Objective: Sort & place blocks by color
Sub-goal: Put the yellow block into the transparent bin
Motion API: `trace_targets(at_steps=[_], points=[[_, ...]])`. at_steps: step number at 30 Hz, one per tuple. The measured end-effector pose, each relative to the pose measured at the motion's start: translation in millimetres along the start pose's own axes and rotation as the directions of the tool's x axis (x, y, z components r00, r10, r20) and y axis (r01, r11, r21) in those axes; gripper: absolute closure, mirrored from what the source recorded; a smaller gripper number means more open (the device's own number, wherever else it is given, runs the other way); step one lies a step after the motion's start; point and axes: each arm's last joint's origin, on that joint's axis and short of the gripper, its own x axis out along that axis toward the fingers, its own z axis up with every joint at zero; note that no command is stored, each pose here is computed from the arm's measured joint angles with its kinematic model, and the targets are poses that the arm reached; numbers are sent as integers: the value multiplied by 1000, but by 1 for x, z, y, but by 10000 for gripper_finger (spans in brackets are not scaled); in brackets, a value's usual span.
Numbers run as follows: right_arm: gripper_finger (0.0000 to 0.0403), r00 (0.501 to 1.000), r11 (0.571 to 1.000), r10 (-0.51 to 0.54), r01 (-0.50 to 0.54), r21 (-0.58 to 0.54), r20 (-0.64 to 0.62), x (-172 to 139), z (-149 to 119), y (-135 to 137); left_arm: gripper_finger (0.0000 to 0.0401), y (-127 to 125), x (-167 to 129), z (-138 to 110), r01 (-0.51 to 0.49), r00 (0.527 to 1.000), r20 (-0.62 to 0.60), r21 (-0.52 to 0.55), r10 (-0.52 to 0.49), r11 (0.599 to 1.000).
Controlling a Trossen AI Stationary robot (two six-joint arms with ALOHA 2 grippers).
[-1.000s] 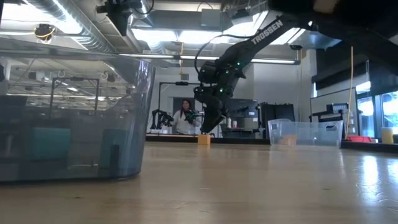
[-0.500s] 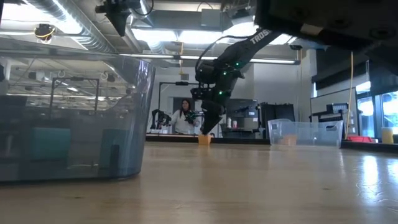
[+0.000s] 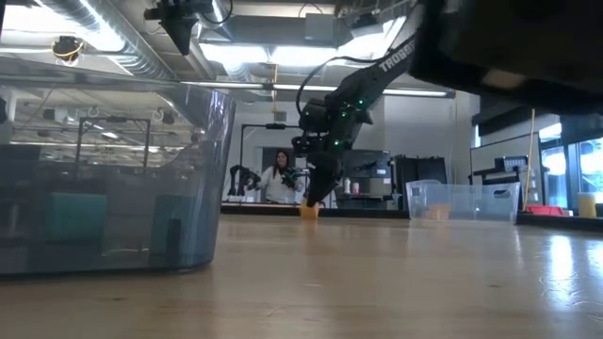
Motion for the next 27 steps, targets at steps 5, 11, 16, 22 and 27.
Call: trace_targets(at_steps=[5, 11, 16, 22, 27], points=[[214, 998, 997, 37, -34, 67, -53, 1, -6, 3, 401, 0, 0, 0, 0, 1000, 0, 0, 0, 1000], [214, 981, 980, 76, -40, 194, -180, 18, -16, 13, 401, 0, 0, 0, 0, 1000, -5, 1, 0, 1000], [216, 973, 990, 33, 0, 144, -227, 21, -18, 15, 401, 0, 0, -2, 1, 1000, -15, 10, -1, 1000], [240, 974, 990, 39, -7, 144, -222, 22, -19, 14, 401, 0, 0, -2, 1, 1000, -16, 10, -1, 1000], [259, 975, 985, 40, -1, 174, -220, 22, -19, 14, 401, 0, 0, -2, 1, 1000, -16, 11, -1, 1000]])
